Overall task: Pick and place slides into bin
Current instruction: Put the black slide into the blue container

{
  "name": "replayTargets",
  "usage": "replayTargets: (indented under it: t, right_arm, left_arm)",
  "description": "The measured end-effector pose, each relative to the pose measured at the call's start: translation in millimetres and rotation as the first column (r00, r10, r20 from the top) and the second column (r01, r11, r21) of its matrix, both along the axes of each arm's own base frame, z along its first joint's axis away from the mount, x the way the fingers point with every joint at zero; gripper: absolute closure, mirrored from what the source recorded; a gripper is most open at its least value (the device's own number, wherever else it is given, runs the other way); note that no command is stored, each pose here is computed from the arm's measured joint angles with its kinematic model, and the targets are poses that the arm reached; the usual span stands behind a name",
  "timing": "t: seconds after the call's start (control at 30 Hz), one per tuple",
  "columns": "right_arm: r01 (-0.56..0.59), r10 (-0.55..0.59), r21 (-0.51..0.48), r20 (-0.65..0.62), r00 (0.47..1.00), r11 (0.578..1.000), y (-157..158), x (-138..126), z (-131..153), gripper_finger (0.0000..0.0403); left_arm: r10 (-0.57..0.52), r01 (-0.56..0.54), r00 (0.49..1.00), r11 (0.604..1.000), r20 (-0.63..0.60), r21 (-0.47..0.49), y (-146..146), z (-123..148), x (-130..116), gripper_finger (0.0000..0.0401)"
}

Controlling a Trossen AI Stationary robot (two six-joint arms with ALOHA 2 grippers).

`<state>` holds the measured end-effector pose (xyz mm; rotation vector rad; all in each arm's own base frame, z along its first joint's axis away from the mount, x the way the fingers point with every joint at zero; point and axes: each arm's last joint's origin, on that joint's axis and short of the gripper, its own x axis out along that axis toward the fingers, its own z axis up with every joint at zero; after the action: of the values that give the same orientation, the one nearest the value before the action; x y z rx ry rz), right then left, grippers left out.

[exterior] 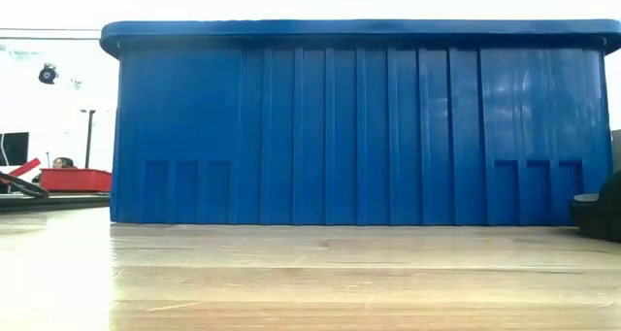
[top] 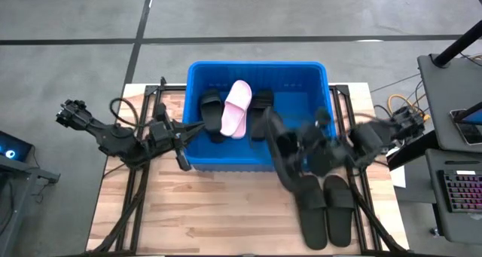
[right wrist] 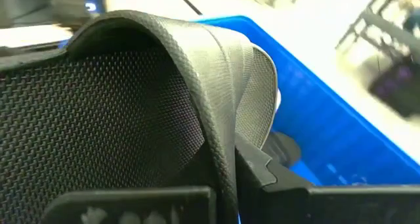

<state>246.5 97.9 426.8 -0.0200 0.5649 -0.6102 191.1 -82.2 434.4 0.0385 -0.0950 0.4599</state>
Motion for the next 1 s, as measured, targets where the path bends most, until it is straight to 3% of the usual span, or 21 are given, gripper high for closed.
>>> replayTargets:
  t: [0.17, 0.3, 0.47, 0.63, 0.83, 1.0]
  right_arm:
    - [0.119, -0.116, 0.030, -0.087, 0.990, 0.992, -51.3, 12.5, -5.3, 0.0394]
    - [0.156, -0.156, -0.018, -0.243, 0.957, 0.988, -88.6, 33.8, -24.6, 0.0394]
    - [0.131, -0.180, -0.136, -0.464, 0.867, 0.982, -130.7, 62.4, -54.1, 0.0392]
    - [0.097, -0.191, -0.182, -0.621, 0.760, 0.979, -169.2, 91.5, -91.5, 0.0391]
    - [0.063, -0.131, -0.124, -0.680, 0.722, 0.990, -206.9, 121.4, -133.6, 0.0391]
    - [0.014, -0.115, -0.146, -0.709, 0.696, 0.989, -230.0, 132.9, -151.4, 0.0390]
  left_arm:
    - [-0.006, 0.006, 1.000, 1.000, 0.021, -0.012, 2.7, 4.2, -6.9, 0.0386]
    - [-0.020, 0.020, 0.999, 1.000, 0.033, -0.020, 1.5, 6.2, -10.4, 0.0386]
    - [-0.064, 0.065, 0.997, 0.998, 0.034, -0.020, -5.3, 6.9, -16.0, 0.0386]
    - [-0.134, 0.135, 0.990, 0.990, 0.049, -0.028, -12.6, 10.3, -28.5, 0.0386]
    - [-0.138, 0.142, 0.987, 0.988, 0.078, -0.055, -8.9, 16.2, -42.9, 0.0386]
    - [-0.158, 0.167, 0.982, 0.983, 0.106, -0.073, -5.3, 20.9, -53.5, 0.0386]
